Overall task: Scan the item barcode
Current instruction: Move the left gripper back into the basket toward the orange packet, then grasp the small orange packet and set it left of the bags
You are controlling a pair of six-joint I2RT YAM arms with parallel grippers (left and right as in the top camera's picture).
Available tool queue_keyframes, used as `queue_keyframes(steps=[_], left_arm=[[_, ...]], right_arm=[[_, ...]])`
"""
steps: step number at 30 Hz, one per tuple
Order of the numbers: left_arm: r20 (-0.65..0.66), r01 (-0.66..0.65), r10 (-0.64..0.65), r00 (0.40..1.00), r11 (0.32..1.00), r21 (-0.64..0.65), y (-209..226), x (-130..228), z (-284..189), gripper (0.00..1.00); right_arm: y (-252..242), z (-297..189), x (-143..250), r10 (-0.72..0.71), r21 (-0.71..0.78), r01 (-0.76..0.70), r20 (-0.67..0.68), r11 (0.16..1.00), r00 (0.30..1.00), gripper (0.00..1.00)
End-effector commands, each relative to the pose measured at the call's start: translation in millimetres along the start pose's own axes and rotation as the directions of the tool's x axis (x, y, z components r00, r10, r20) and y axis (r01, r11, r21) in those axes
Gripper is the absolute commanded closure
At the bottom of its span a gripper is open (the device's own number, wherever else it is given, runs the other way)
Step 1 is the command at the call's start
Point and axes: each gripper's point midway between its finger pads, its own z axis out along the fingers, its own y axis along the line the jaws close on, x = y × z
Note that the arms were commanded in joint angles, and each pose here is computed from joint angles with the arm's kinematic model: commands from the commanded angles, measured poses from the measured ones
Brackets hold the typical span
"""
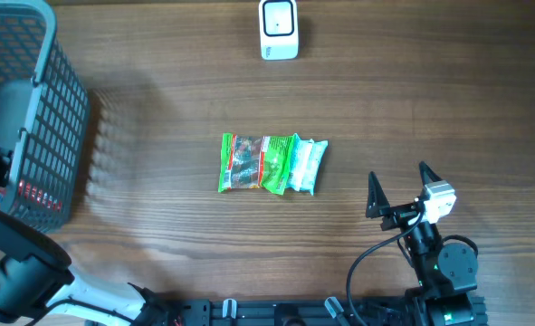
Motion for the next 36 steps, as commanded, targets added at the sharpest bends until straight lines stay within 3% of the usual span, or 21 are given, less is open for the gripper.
queue_keyframes(steps=[1,4,11,14,17,24,30,36], left_arm=[[-0.004,-0.004,0.004,1.000,1.000,-0.015,5,5,9,0.14],[-0.006,-0.002,0.002,1.000,1.000,-0.016,5,5,12,0.25],[-0.040,-0.004,0.002,0.999,0.999,-0.034,8,11,29,0.30],[-0.038,0.009,-0.011,0.999,0.999,-0.036,12,8,31,0.43],[-0.040,0.022,-0.024,0.999,0.999,-0.032,15,6,31,0.67],[-0.065,0.023,-0.023,0.998,1.000,0.010,8,11,30,0.89],[-0.031,0.031,-0.029,0.999,0.996,0.080,-2,1,5,0.96],[0.101,0.025,-0.057,0.993,0.955,0.296,-27,-24,-77,0.95]], right_arm=[[1,0,-1,0.014,-0.005,-0.014,0.003,1.000,1.000,0.00],[1,0,-1,0.014,-0.005,-0.014,0.003,1.000,1.000,0.00],[1,0,-1,0.014,-0.005,-0.014,0.003,1.000,1.000,0.00],[1,0,-1,0.014,-0.005,-0.014,0.003,1.000,1.000,0.00],[0,0,-1,0.014,-0.005,-0.014,0.003,1.000,1.000,0.00],[1,0,-1,0.014,-0.005,-0.014,0.003,1.000,1.000,0.00],[0,0,-1,0.014,-0.005,-0.014,0.003,1.000,1.000,0.00],[0,0,-1,0.014,-0.005,-0.014,0.003,1.000,1.000,0.00]])
